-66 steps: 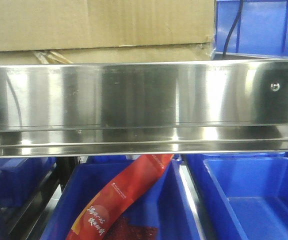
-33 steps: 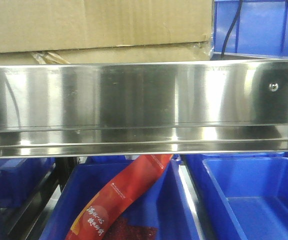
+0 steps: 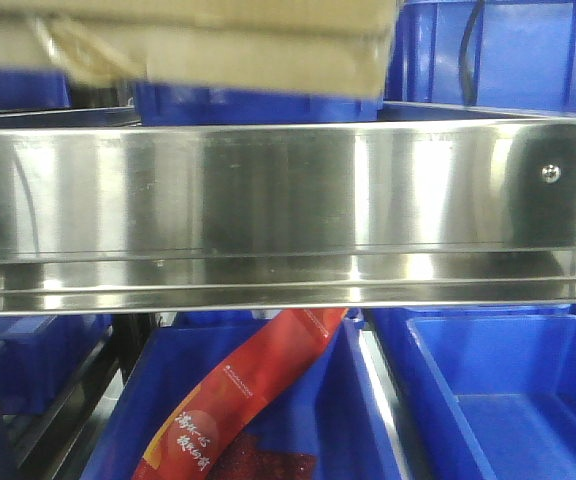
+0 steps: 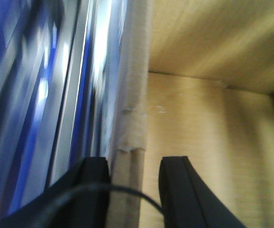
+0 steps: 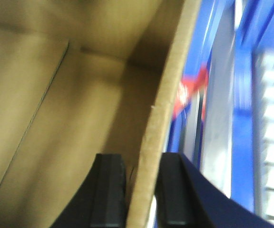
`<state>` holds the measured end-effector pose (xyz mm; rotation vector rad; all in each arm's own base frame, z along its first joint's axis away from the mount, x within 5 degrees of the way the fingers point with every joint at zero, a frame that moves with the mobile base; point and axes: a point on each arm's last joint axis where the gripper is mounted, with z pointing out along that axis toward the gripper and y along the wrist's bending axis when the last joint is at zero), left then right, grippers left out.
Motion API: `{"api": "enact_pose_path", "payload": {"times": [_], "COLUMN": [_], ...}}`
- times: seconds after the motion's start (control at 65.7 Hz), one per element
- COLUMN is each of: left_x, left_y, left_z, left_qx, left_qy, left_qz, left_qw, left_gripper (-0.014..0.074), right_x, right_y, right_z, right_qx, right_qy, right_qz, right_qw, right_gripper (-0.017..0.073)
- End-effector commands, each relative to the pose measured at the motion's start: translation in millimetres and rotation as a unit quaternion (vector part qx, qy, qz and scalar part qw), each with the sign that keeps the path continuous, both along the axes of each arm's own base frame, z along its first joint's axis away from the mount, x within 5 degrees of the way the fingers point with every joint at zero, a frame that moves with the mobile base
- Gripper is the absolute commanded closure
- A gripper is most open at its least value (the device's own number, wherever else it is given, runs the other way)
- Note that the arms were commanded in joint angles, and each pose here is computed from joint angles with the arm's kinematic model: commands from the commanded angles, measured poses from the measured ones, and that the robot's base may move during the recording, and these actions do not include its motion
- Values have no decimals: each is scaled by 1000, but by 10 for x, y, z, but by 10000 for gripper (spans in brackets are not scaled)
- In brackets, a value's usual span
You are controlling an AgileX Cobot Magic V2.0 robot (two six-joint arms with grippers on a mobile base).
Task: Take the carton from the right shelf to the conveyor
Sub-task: 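Lift the carton with both grippers and pull it off the shelf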
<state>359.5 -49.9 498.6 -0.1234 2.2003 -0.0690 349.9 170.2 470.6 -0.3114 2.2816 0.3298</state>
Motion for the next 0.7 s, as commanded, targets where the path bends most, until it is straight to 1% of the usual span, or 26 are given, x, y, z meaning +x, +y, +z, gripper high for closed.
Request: {"api": "enact_pose_path", "payload": {"times": [0.0,0.122,0.259,0.365,0.532,0.624,0.685], "left_x": [-284,-514,-706,-790,-955,-1037,-1076], "left_y": [-68,-165,-244,-277,-352,-389,-426], "left_z": [325,470,511,395,162,71,9], "left_qx": [-8,-13,-13,-4,0,-9,-9], "left_qy": [-61,-81,-82,-56,-9,9,20], "left_qz": [-29,-51,-71,-79,-97,-98,-104], "left_qw": [998,995,994,995,995,995,994], "left_gripper": [599,599,599,599,599,599,599], "right_x": [-186,-398,-614,-782,-1023,-1142,-1206], "right_y": [-120,-207,-251,-287,-283,-258,-237], "right_z": [267,478,567,529,402,333,292], "right_qx": [9,22,26,20,8,2,-2], "right_qy": [-45,-72,-78,-65,-39,-27,-20], "right_qz": [-2,0,8,16,36,51,61], "right_qw": [999,997,997,998,999,998,998], "right_gripper": [619,619,619,629,628,628,628]}}
